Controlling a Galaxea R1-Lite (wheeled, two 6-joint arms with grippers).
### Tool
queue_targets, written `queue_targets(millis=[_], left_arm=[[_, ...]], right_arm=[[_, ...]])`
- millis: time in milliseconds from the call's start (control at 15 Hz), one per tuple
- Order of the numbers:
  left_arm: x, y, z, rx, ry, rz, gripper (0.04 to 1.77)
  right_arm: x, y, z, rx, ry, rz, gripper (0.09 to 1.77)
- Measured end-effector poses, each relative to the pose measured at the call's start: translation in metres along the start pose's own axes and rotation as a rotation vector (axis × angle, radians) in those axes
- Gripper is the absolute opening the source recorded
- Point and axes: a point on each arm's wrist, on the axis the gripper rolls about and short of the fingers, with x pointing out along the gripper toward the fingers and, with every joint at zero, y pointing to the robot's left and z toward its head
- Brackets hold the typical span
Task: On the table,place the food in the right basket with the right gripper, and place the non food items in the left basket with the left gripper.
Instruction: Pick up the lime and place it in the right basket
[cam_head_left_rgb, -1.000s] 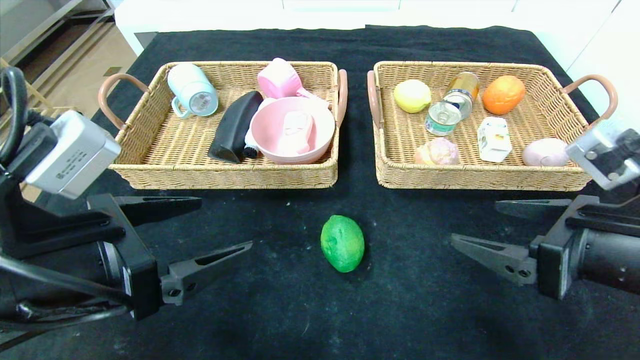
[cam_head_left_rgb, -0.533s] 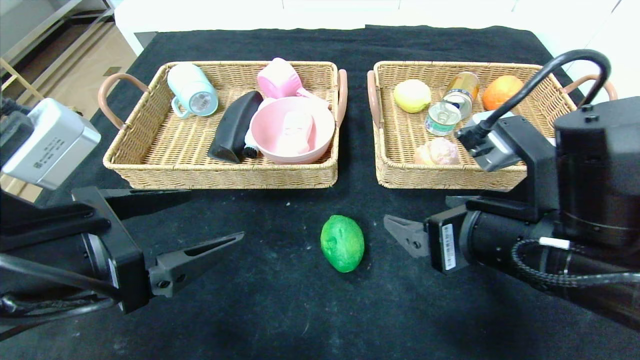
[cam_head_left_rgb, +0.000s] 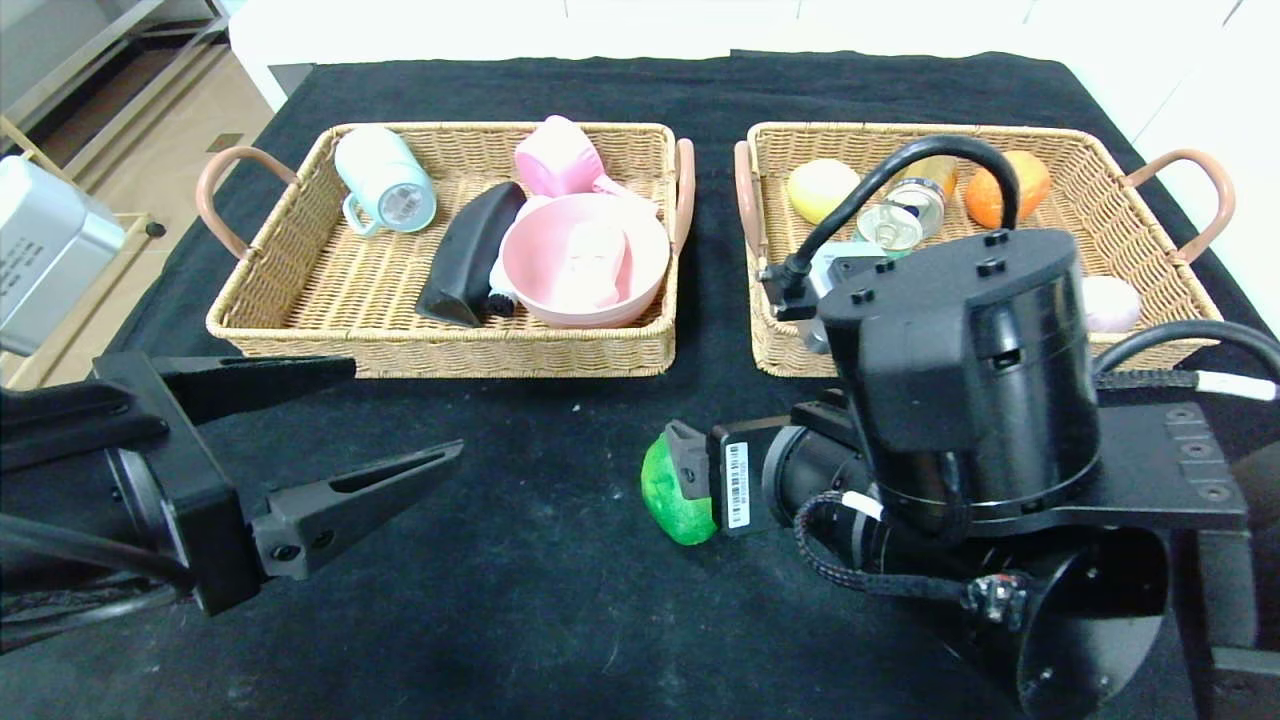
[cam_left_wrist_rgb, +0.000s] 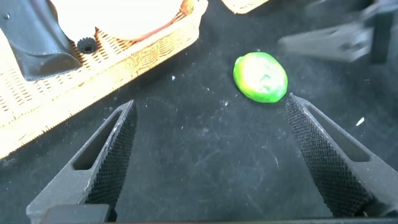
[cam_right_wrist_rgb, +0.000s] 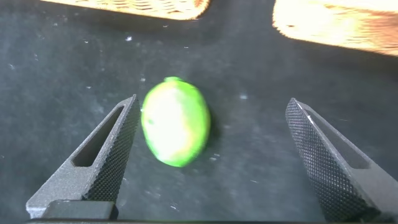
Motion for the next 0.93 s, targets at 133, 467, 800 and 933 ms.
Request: queue_targets(millis=[133,467,800,933], left_arm=[[-0.002,0.0,0.001,0.002,-0.006,0.002,1.72],[-0.007,-0.001,0.003,0.01,-0.022,0.004,1.72],[-0.009,-0.001,0.003,0.013,-0.03,0.003,1.72],[-0.011,-0.001,0.003,0.015,-0.033,0.002,1.72]], right_arm=[[0.008,0.009,-0.006,-0.015,0.005,-0.021,1.71],[0.024,0.03,-0.024,-0.053,0.001,-0.044,1.71],[0.038,0.038,-0.038,-0.079,-0.003,-0.089,1.71],[0.044,0.04,-0.042,-0.076,-0.009,-0.092,1.71]])
